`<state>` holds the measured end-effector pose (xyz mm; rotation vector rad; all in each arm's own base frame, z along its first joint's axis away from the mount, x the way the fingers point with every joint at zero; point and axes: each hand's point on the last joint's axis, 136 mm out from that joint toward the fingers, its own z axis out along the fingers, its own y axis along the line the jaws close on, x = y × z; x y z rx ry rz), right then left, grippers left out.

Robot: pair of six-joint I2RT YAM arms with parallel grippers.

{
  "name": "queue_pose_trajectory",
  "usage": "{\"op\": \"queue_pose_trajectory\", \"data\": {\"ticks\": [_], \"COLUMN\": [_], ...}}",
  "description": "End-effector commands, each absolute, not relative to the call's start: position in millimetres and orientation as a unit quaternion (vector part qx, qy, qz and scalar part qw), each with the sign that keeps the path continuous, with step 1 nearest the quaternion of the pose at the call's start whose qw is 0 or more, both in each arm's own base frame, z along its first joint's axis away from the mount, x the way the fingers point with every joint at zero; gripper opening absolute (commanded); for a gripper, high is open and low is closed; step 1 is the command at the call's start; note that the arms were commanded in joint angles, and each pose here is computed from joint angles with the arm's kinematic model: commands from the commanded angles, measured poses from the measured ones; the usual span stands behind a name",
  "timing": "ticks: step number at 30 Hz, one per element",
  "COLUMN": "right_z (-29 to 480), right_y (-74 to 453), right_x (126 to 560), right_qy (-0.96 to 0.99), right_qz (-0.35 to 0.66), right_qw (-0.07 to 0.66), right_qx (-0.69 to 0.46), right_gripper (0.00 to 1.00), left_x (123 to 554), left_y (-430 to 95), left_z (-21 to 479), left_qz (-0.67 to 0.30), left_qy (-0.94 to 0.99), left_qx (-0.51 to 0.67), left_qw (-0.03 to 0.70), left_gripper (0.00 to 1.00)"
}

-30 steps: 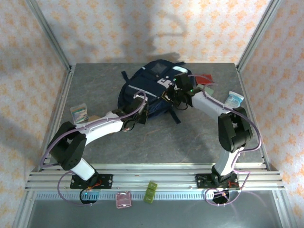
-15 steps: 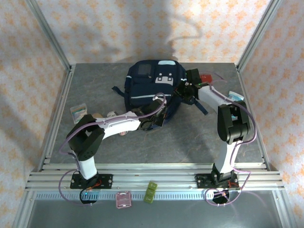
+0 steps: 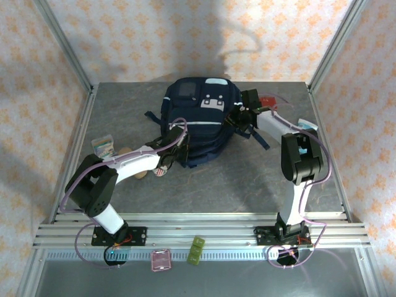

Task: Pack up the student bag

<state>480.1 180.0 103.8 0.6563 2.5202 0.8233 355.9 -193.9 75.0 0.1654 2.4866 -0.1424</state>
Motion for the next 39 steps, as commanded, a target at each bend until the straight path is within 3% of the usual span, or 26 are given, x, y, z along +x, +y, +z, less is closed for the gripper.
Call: {"op": "queue_pose_trajectory", "data": {"ticks": [1, 7, 15, 20, 29, 31, 34, 36, 39], "right_z": [138.5, 146.3, 142.3, 135.3, 103.1, 101.3, 98.7, 98.5, 100.9], "right_y": [169.7, 181.8, 239.7, 273.7, 274.4, 268.9, 267.9, 267.4, 260.8], "right_x": [502.7, 432.3, 348.0, 349.9, 377.8, 386.2, 391.6, 392.6, 391.0], "right_qy": [0.884, 0.89, 0.863, 0.854, 0.849, 0.844, 0.834, 0.833, 0.838], "right_qz": [0.317, 0.343, 0.428, 0.45, 0.419, 0.411, 0.419, 0.42, 0.412], "right_qw": [0.242, 0.177, 0.12, 0.108, 0.118, 0.137, 0.142, 0.146, 0.157], "right_qx": [0.243, 0.243, 0.239, 0.238, 0.301, 0.316, 0.33, 0.328, 0.322], "right_gripper": [0.28, 0.43, 0.46, 0.46, 0.45, 0.41, 0.16, 0.04, 0.0], "left_x": [346.2, 348.1, 348.5, 348.1, 341.8, 341.2, 342.2, 344.5, 349.4], "left_y": [-208.4, -230.9, -237.4, -246.7, -261.6, -260.6, -249.6, -239.6, -219.1], "left_z": [77.7, 85.9, 91.4, 93.5, 95.8, 92.7, 85.2, 81.4, 77.6], "left_qz": [-0.081, -0.118, -0.13, -0.141, -0.15, -0.145, -0.114, -0.084, -0.037], "left_qy": [0.948, 0.942, 0.94, 0.938, 0.935, 0.936, 0.941, 0.944, 0.947], "left_qx": [0.073, 0.083, 0.094, 0.099, 0.111, 0.112, 0.106, 0.103, 0.094], "left_qw": [0.299, 0.302, 0.301, 0.3, 0.302, 0.301, 0.3, 0.302, 0.304], "left_gripper": [0.0, 0.0, 0.0, 0.0, 0.0, 0.0, 0.0, 0.0, 0.0]}}
